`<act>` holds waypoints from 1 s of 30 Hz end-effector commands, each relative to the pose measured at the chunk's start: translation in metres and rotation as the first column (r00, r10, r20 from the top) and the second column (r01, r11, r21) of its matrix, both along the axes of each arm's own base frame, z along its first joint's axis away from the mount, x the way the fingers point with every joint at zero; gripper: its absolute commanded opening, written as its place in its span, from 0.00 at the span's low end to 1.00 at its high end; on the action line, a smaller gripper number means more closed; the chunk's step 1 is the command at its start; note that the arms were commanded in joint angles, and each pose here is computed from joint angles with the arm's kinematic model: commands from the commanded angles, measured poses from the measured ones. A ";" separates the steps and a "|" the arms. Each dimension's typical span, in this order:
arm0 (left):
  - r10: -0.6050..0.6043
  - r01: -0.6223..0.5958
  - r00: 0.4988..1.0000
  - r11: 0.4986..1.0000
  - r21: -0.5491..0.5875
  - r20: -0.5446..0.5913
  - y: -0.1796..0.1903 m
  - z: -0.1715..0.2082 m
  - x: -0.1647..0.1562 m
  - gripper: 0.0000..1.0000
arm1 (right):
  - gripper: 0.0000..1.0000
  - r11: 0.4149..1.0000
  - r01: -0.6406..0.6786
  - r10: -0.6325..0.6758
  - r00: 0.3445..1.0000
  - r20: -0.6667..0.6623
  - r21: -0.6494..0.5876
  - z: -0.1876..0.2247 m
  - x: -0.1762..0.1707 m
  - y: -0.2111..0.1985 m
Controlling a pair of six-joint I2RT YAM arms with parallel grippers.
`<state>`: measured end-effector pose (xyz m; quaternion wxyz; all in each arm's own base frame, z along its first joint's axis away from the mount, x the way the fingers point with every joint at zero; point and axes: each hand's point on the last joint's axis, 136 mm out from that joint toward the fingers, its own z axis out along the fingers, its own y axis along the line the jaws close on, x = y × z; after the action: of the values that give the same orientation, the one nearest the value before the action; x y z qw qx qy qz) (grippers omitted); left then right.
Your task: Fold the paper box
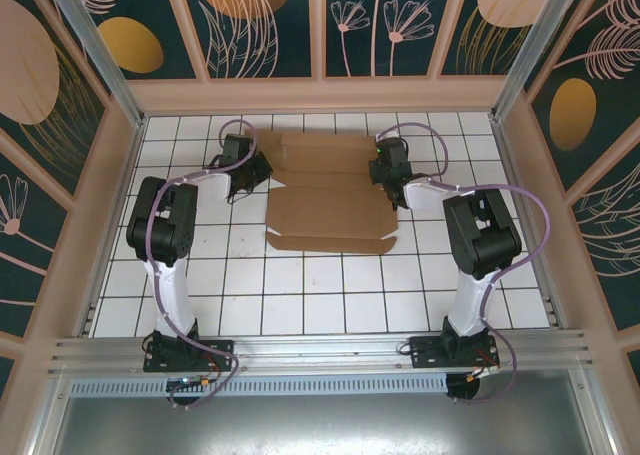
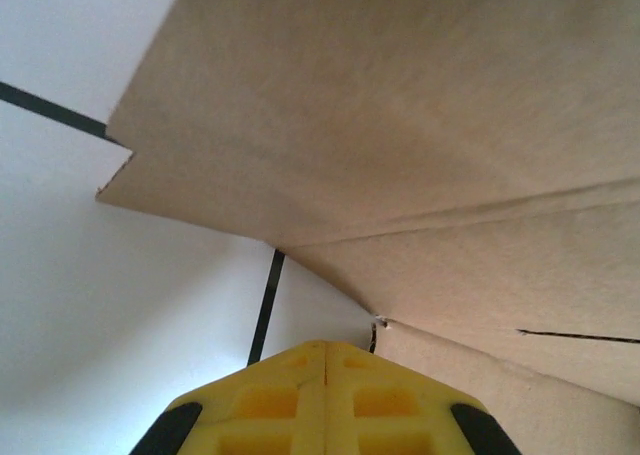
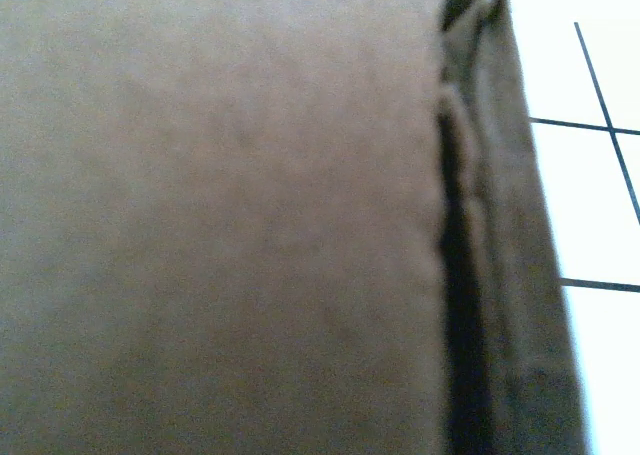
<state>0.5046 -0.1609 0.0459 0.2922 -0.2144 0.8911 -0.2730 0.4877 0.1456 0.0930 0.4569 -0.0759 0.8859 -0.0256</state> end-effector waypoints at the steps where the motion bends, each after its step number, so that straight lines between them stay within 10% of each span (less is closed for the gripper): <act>1: -0.025 0.024 0.999 0.999 -0.028 -0.023 -0.013 -0.012 -0.006 0.07 | 0.00 0.998 -0.036 0.032 0.996 -0.084 -0.047 -0.023 -0.013 0.004; 30: -0.172 0.167 0.985 0.969 -0.180 -0.007 -0.066 0.001 -0.013 0.09 | 0.00 0.998 -0.032 0.026 0.995 -0.096 -0.060 -0.024 -0.011 0.000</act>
<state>0.4931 -0.2283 0.0297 0.2389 -0.1787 0.8809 -0.3674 0.4870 0.1462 0.0928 0.4542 -0.0770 0.8871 -0.0273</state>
